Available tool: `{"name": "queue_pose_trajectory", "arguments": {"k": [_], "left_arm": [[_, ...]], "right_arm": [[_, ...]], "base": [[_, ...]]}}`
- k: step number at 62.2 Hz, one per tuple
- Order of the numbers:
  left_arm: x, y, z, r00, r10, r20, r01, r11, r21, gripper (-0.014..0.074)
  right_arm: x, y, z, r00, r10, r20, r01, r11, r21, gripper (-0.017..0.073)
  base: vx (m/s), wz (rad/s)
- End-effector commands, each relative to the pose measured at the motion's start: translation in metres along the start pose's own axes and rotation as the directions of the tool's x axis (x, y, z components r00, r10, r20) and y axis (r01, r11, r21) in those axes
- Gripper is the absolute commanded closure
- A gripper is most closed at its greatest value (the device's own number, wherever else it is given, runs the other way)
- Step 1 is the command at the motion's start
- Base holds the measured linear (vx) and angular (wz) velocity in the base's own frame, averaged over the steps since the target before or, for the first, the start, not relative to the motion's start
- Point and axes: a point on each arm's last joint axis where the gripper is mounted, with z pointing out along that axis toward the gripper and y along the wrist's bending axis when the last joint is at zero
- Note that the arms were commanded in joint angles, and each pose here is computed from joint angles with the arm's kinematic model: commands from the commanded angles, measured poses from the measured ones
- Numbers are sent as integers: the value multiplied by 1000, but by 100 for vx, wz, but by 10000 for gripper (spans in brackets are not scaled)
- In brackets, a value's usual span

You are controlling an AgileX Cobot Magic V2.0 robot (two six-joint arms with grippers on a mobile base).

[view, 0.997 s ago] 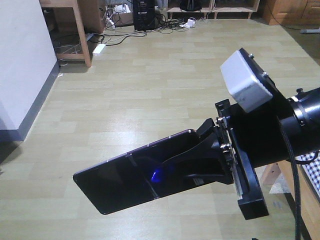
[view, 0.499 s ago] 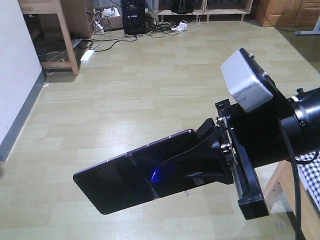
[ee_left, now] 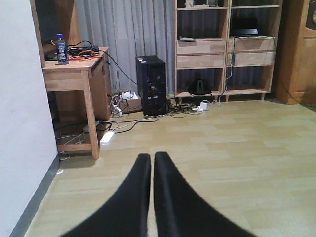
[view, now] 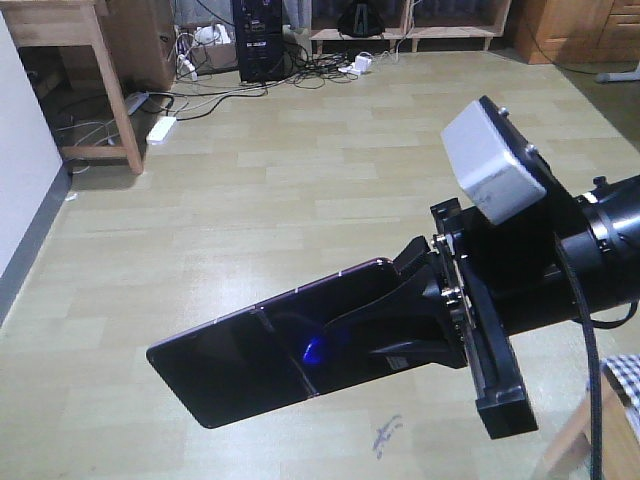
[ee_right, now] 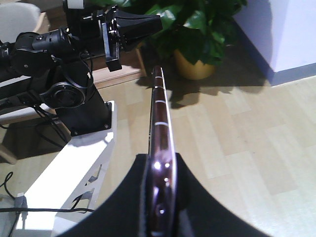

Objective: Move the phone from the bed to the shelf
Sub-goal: 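Hold the phone in the right gripper while the base turns away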

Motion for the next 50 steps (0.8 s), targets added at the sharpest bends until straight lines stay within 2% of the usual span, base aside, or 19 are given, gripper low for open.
{"name": "queue_pose_trajectory", "arguments": {"k": [1,50], "left_arm": [[-15,1,-2,994,-18,104,19,1000,-5,592],[-15,1,-2,994,-18,104,19,1000,-5,592]], "right_arm": [[-14,14,-8,997,-18,81,24,997,-69,561],[-14,14,-8,997,-18,81,24,997,-69,561]], "base": [[42,2],[45,-2]]}}
